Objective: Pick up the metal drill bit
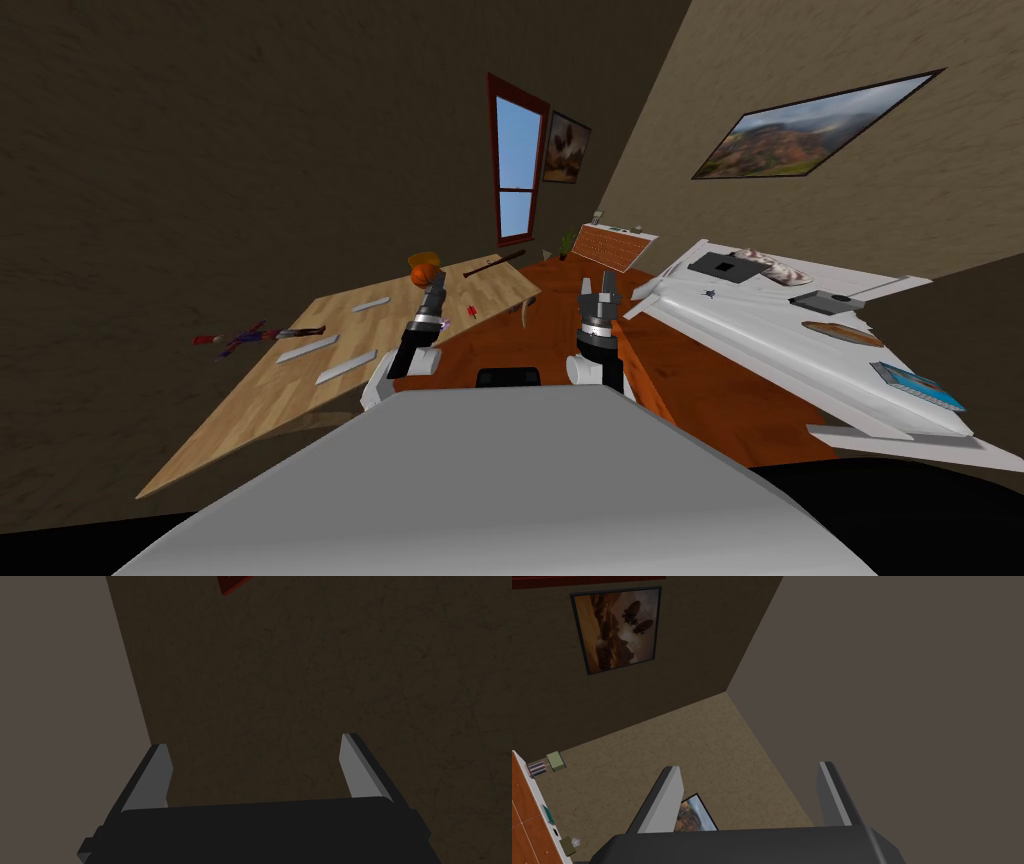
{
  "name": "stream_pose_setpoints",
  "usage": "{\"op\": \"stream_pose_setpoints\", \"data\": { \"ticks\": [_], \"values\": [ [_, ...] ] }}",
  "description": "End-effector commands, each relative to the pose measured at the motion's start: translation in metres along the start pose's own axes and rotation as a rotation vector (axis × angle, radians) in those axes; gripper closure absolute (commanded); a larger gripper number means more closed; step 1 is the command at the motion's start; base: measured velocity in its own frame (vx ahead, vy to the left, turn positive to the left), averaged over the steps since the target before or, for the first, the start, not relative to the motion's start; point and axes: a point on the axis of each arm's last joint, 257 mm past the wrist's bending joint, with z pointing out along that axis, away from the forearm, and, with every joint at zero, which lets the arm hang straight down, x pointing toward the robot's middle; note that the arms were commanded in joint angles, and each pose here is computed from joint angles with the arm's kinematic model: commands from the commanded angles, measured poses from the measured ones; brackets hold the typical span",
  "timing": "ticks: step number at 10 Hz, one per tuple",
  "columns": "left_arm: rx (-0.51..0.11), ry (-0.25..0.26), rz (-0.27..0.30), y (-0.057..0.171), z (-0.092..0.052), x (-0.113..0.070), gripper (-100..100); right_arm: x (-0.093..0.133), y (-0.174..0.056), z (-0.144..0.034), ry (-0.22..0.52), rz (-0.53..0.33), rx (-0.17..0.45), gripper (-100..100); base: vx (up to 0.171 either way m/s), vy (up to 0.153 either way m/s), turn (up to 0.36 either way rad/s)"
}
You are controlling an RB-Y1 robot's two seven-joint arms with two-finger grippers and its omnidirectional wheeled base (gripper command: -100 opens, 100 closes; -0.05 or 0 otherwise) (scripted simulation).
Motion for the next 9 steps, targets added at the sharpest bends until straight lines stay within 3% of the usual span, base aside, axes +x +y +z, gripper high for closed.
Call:
{"op": "stream_pose_setpoints", "data": {
  "ticks": [1, 9],
  "values": [
    [-0.035, 0.019, 0.008, 0.011, 0.0, 0.005, -100, 0.0, 0.0, 0.0, 0.0, 0.0, 0.0, 0, 0.003, -0.031, 0.006],
    [-0.225, 0.153, 0.068, 0.074, 0.012, 0.048, -100, 0.0, 0.0, 0.0, 0.0, 0.0, 0.0, 0, 0.004, -0.031, 0.014]
  ]
}}
